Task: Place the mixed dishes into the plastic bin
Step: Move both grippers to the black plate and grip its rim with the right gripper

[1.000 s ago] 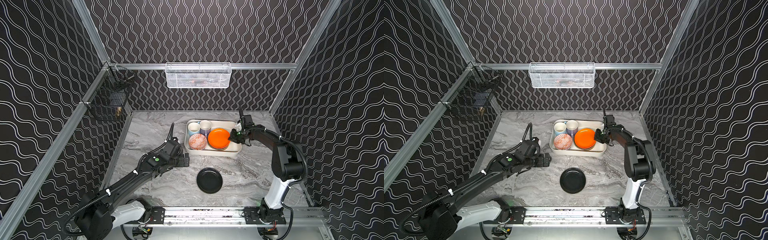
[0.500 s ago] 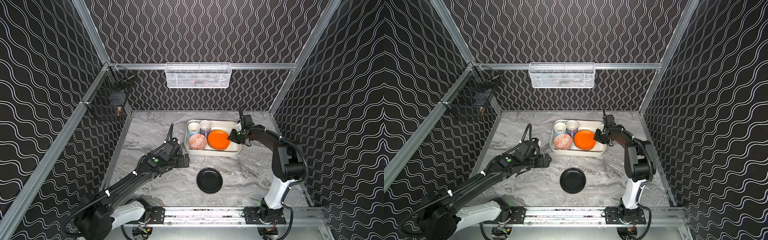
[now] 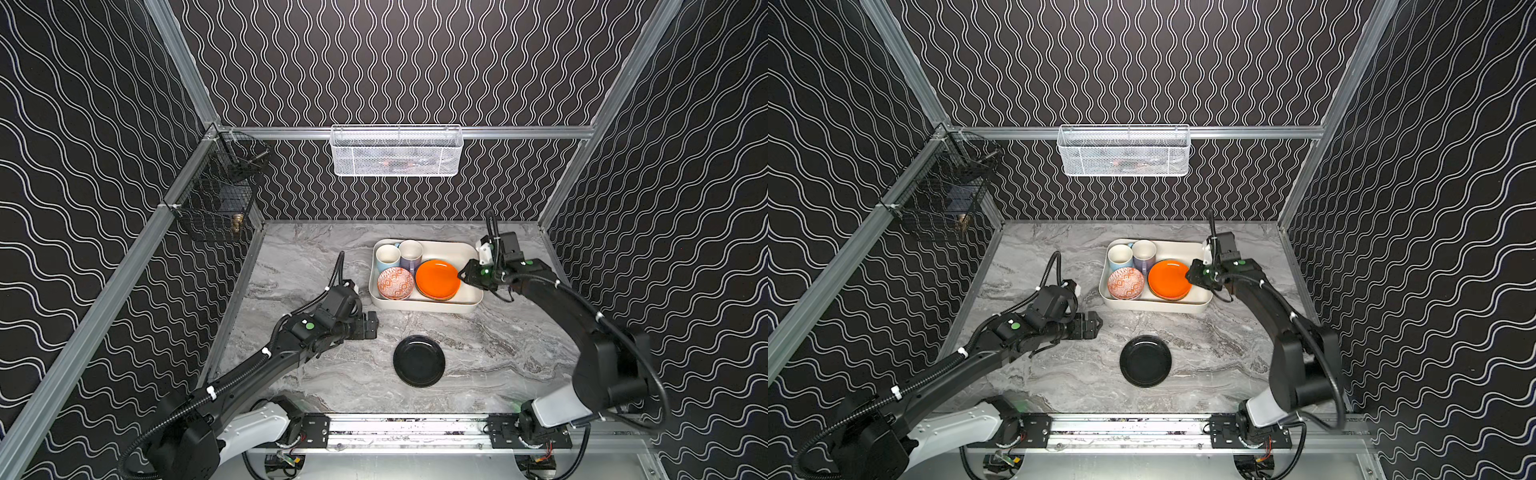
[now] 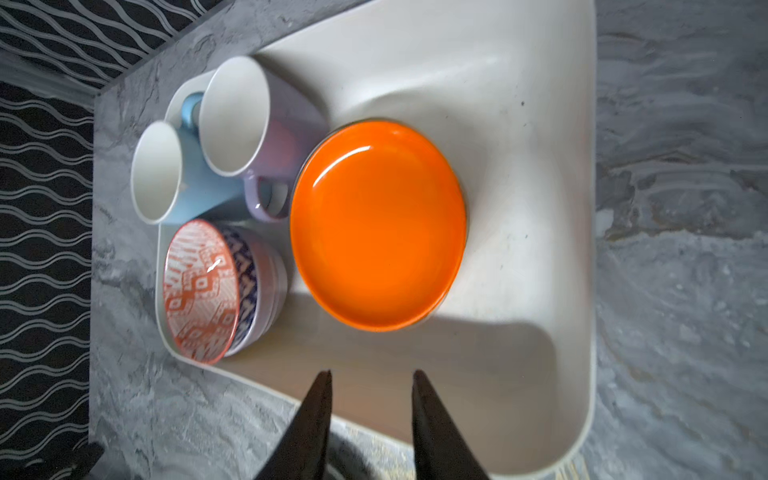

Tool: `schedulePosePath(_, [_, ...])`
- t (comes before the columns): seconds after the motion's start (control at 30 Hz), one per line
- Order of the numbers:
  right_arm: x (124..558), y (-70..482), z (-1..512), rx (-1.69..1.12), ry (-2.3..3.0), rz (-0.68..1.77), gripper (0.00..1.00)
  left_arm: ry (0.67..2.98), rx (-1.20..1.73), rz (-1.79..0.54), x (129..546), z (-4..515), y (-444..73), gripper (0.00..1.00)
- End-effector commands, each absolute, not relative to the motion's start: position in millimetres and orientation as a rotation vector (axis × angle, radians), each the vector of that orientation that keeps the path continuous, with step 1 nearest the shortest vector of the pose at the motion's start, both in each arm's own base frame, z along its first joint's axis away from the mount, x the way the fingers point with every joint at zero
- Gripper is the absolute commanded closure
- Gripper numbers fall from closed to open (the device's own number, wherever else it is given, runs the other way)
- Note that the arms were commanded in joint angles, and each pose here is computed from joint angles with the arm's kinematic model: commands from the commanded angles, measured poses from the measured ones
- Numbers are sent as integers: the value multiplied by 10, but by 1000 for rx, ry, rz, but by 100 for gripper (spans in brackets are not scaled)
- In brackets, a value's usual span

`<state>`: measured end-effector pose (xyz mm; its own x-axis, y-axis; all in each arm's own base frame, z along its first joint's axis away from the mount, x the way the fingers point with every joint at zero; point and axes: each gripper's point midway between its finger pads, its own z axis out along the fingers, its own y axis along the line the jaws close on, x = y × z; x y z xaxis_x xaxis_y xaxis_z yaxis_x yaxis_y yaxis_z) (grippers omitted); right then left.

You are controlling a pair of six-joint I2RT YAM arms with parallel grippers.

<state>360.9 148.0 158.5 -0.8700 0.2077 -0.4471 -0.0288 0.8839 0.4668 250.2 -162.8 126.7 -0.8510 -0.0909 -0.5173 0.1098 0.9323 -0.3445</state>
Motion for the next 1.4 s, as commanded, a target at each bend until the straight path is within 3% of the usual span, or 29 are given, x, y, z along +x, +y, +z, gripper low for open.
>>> schedulePosePath(0.0, [3184,1597,1528,117,2598,708,65,2535,12,-579,2389,1235,-1754,2])
schedulePosePath(0.23, [2232,1810,1072,96,2673,845,65,2577,111,-550,1989,960,-2017,5])
schedulePosePath(0.47, [1793,1860,774,138,2680,982,65,2585,156,-530,1748,818,-2170,6])
schedulePosePath(1.37, [1761,2129,231,103,2797,1047,66,2498,107,-367,1774,1014,-1935,1])
